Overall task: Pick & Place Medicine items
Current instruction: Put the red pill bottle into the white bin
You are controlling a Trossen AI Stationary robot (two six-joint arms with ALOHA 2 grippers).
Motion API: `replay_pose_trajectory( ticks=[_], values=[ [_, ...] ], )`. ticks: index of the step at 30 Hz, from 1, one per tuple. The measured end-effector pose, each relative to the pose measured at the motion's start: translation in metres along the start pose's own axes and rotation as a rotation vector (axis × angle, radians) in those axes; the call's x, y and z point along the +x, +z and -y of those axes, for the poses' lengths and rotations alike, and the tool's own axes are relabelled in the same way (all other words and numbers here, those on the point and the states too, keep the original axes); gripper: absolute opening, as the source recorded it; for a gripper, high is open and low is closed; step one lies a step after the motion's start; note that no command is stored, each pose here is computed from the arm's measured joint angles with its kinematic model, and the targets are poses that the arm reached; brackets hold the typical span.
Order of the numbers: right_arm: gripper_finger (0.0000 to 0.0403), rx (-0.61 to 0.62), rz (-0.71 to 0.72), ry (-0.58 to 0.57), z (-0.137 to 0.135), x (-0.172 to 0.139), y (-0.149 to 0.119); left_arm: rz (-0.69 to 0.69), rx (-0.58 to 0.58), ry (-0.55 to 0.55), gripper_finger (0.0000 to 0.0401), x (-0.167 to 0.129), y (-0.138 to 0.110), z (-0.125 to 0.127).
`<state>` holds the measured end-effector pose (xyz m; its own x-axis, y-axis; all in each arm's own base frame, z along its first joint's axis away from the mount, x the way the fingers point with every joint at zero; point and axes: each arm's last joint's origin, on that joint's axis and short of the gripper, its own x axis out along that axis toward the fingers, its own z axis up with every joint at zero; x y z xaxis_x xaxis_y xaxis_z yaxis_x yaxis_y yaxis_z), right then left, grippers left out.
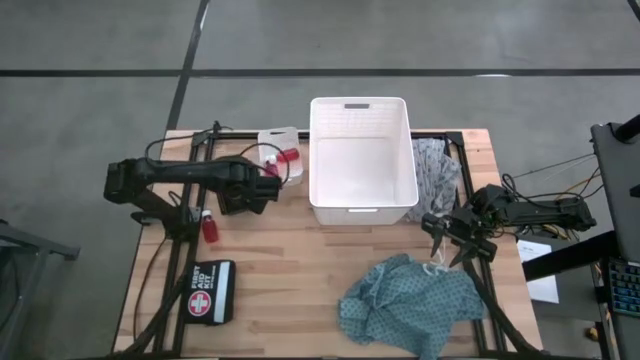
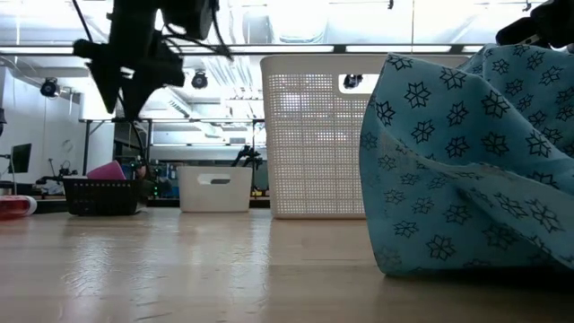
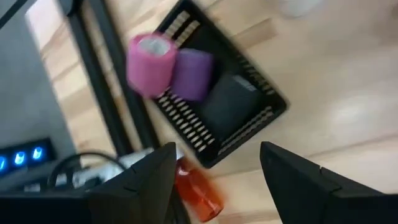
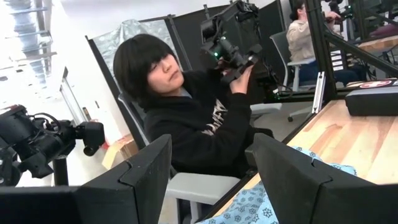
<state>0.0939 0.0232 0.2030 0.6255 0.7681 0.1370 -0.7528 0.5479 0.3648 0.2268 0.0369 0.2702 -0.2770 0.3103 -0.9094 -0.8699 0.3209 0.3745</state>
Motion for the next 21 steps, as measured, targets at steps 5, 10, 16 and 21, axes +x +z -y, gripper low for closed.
replay_pose_trajectory(
  ticks=[5, 10, 16, 21],
  values=[
    [0.0224, 0.0, 0.0, 0.0, 0.0, 0.0, 0.0, -0.089, -0.056, 0.035, 0.0238, 0.015, -0.009, 0.001],
    [0.0224, 0.0, 0.0, 0.0, 0.0, 0.0, 0.0, -0.247, -0.073, 0.049, 0.0238, 0.032, -0.019, 0.0],
    [0.0224, 0.0, 0.0, -0.001, 0.0, 0.0, 0.0, -0.3, -0.064, 0.071, 0.0234, 0.043, -0.017, -0.004],
    [0.0224, -0.001, 0.001, 0.0, 0.0, 0.0, 0.0, -0.316, -0.071, 0.111, 0.0223, 0.056, -0.015, -0.013]
  ],
)
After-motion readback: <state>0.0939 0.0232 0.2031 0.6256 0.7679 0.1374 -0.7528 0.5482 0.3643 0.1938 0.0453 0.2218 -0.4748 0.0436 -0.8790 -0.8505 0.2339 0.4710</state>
